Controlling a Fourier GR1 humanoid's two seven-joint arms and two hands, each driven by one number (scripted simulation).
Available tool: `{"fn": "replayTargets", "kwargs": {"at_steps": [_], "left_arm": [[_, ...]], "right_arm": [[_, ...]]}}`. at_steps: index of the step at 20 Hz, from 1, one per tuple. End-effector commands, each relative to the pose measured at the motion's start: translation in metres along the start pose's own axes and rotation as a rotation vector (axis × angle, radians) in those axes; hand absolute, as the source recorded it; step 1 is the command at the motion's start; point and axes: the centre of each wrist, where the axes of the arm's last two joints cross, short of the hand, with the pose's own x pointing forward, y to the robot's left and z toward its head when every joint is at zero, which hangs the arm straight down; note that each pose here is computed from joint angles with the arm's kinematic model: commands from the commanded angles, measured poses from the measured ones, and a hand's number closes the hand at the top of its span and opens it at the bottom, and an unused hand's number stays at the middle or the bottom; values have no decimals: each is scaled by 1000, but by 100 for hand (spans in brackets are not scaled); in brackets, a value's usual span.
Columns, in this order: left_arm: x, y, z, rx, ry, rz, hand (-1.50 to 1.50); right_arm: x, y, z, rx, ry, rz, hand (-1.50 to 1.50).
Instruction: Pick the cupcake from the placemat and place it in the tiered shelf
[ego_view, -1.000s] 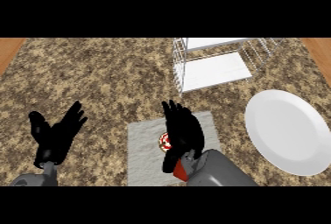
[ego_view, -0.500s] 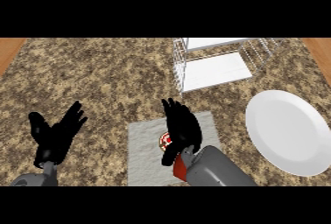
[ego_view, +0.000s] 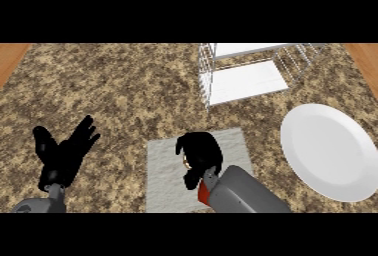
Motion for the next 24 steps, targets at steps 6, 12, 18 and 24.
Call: {"fn": "replayTargets", "kwargs": {"at_steps": [6,12,18,24], "left_arm": [[7,7,-5,17,39,-5,0],[2,0,-4,24,49,10,0],[-25,-11,0,29,65,15,0],[-6,3,-1,26,63,11,0]], "right_arm": [[20,9,7,-11,-125,-57,150],[-32,-15,35,-22,-223,-64,150],[-28,-71,79,-191,-308,-175,150],[-12,-132,138,-449,-323,-207,150]]}}
